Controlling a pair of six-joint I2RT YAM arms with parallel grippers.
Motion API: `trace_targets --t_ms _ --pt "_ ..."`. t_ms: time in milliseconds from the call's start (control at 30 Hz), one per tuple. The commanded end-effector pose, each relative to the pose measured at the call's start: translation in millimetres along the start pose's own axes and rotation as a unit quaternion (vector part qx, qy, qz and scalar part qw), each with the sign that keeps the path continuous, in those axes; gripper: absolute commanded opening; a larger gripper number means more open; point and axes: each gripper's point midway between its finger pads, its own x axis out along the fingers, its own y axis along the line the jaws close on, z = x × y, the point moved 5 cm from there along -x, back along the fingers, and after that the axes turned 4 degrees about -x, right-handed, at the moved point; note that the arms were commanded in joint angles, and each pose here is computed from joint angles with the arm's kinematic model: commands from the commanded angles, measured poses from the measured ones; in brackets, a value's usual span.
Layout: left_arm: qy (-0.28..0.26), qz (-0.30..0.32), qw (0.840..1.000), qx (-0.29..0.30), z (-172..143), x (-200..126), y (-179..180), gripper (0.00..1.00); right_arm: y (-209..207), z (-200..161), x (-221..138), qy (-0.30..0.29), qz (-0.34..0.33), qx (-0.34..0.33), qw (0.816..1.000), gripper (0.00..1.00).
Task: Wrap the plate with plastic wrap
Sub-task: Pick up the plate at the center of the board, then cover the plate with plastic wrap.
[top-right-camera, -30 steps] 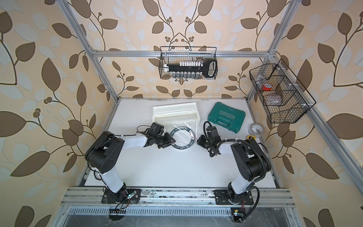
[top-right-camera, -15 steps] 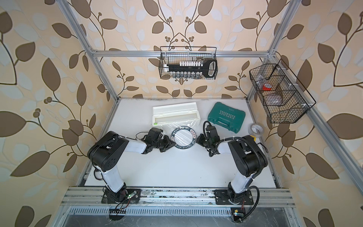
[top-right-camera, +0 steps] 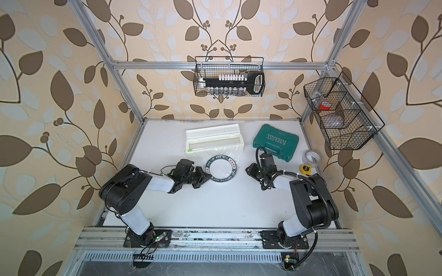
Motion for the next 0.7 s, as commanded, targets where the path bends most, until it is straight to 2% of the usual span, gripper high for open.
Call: trace_targets --t_ms 0,133,300,433,667 --pt "-0.015 -0.016 1.000 0.014 -7.3 -14.7 -20.3 0.00 -12.4 -17.4 -20.2 0.034 -0.029 0.001 0.999 0.45" --pt "-0.014 -0.014 1.000 0.024 -10.8 -18.5 -24.7 0.00 28.9 -26.6 -30.6 0.052 0.030 -0.014 0.998 0.49" --pt "-0.011 -0.020 0.999 0.034 -16.2 -20.2 -31.5 0.00 72.7 -27.5 -23.2 0.068 0.080 -0.020 0.994 0.53" --pt "-0.012 -0.019 0.999 0.045 -20.6 -23.3 -36.5 0.00 94.5 -24.7 -11.1 0.074 0.081 -0.046 0.993 0.53" --pt "-0.012 -0.024 0.998 0.051 -24.7 -28.0 -40.1 0.00 94.4 -23.1 16.0 0.089 0.060 -0.056 0.993 0.43"
